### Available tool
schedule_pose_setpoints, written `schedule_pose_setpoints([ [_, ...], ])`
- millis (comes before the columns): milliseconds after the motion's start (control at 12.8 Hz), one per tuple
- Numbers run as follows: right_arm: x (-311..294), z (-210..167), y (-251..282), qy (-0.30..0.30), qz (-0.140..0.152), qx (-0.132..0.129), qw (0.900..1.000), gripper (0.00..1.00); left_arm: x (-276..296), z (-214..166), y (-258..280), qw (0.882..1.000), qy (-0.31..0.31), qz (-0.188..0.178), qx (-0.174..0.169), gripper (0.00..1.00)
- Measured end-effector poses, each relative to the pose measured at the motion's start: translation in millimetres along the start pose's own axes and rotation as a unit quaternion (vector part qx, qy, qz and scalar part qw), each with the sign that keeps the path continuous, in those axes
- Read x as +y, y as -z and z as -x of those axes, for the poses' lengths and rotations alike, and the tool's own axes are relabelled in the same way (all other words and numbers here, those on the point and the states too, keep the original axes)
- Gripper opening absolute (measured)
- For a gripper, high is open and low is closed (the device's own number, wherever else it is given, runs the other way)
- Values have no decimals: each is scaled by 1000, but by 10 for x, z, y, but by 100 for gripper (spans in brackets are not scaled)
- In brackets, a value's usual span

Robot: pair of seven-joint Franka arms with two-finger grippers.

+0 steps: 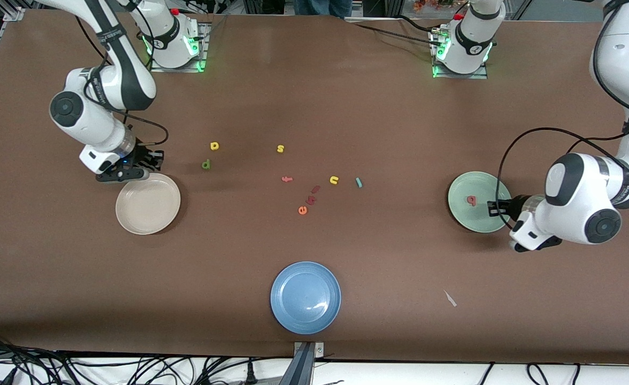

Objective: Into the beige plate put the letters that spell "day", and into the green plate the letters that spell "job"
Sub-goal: 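Carry the blue ring to the green plate while the right gripper lifts cyan letter, then release the cyan letter on the cream plate while the left gripper reaches teal piece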

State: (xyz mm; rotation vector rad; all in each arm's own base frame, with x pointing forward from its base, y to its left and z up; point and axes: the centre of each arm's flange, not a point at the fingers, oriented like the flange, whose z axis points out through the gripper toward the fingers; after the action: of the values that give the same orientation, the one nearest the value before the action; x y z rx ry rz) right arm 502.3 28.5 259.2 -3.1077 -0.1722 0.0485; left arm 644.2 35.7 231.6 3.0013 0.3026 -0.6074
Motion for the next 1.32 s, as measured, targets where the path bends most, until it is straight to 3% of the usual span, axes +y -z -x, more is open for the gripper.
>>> schedule_pose_setpoints([
  [311, 190, -106, -91, 8, -3, 0, 1000, 14, -172, 7, -356, 1000, -13, 7, 13, 26],
  [623, 195, -157, -195, 7, -6, 1, 1000, 14, -98, 49, -284, 1000, -19, 5, 14, 61],
  [778, 205, -183, -189, 6, -6, 3, 1000, 14, 64, 156, 32, 1000, -21, 0, 20, 84],
  [934, 219, -203, -179, 5, -6, 5, 1000, 14, 509, 388, 404, 999, 7, 2, 33, 100],
  [1090, 280, -264, -161, 1, -5, 10, 1000, 14, 1145, 672, 575, 998, 46, 10, 40, 100],
  [1323, 358, -375, -182, -3, -6, 14, 1000, 14, 2168, 1033, 407, 993, 98, 27, 61, 100],
])
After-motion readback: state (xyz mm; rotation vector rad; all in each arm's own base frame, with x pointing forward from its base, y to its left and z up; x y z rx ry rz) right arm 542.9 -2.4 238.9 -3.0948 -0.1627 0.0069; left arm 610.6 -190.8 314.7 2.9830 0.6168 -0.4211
